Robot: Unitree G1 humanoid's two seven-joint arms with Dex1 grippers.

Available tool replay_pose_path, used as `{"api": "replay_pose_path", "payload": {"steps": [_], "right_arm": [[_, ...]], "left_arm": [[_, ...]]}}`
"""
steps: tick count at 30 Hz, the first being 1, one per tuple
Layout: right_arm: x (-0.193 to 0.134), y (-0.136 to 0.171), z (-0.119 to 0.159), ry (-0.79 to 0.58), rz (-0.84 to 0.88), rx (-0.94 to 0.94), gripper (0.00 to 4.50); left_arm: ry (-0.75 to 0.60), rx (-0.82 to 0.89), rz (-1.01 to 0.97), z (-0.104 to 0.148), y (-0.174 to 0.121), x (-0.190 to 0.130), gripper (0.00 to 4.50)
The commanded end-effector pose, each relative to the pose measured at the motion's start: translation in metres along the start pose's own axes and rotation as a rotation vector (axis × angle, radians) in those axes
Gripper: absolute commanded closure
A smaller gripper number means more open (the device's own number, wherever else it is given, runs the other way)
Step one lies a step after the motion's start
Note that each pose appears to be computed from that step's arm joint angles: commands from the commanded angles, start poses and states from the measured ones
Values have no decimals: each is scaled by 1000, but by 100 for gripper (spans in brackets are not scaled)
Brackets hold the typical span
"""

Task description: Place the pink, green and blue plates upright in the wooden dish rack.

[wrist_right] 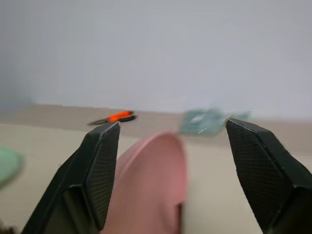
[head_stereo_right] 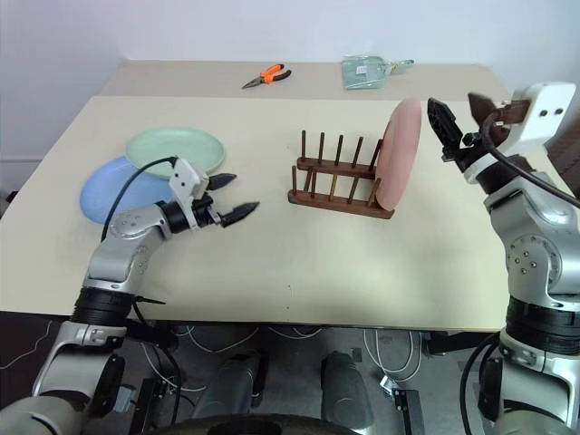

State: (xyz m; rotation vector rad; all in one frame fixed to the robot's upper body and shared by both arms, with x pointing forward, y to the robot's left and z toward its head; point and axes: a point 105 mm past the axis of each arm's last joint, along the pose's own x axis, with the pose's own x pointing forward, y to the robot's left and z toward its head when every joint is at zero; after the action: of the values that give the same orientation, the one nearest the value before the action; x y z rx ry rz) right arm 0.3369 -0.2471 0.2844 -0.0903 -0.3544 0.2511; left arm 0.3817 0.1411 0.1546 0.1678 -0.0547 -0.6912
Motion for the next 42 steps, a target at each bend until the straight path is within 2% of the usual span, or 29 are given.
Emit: {"api": "replay_pose_path", "payload": {"steps": [1,3,5,7,9,13,16,18,19,21,27,29,33,38,42], "right_arm": [[8,15,37,-100,85,-247,10],[13,36,44,-116,170,-336,4],[17,65,45,-133,287,-364,4],[18,86,41,-138,364,-356,4],[18,96,37,-135,401,-320,4],[18,105,24,-115,427,-294,4],[15,115,16,-105,463,-270,4],[13,118,15,-107,471,-268,4],[13,119,15,-109,472,-268,0],[12,122,14,-110,475,-266,0],[10,122,13,-105,466,-269,0],[9,120,12,-87,467,-265,0],[4,132,2,-36,531,-382,0],[6,174,-14,-51,662,-567,0],[23,189,-26,-81,645,-751,0]], "left_arm": [[-159,32,372,44,60,-14,0],[-172,48,589,52,89,-27,0],[-161,-47,811,52,118,-48,0],[-168,-258,1038,42,145,-76,0],[-199,-478,1126,31,155,-90,0],[-153,-655,1043,18,148,-81,0],[-147,-930,892,3,135,-63,0],[-144,-987,843,0,133,-58,0],[-139,-1006,822,-1,132,-54,54],[-120,-1029,777,-3,130,-46,137],[-121,-1070,767,-4,134,-40,448],[-159,-1031,715,9,133,-35,448],[-312,-848,577,56,121,-28,448],[-274,-546,269,112,47,13,448],[-278,-507,132,138,3,26,448]]}}
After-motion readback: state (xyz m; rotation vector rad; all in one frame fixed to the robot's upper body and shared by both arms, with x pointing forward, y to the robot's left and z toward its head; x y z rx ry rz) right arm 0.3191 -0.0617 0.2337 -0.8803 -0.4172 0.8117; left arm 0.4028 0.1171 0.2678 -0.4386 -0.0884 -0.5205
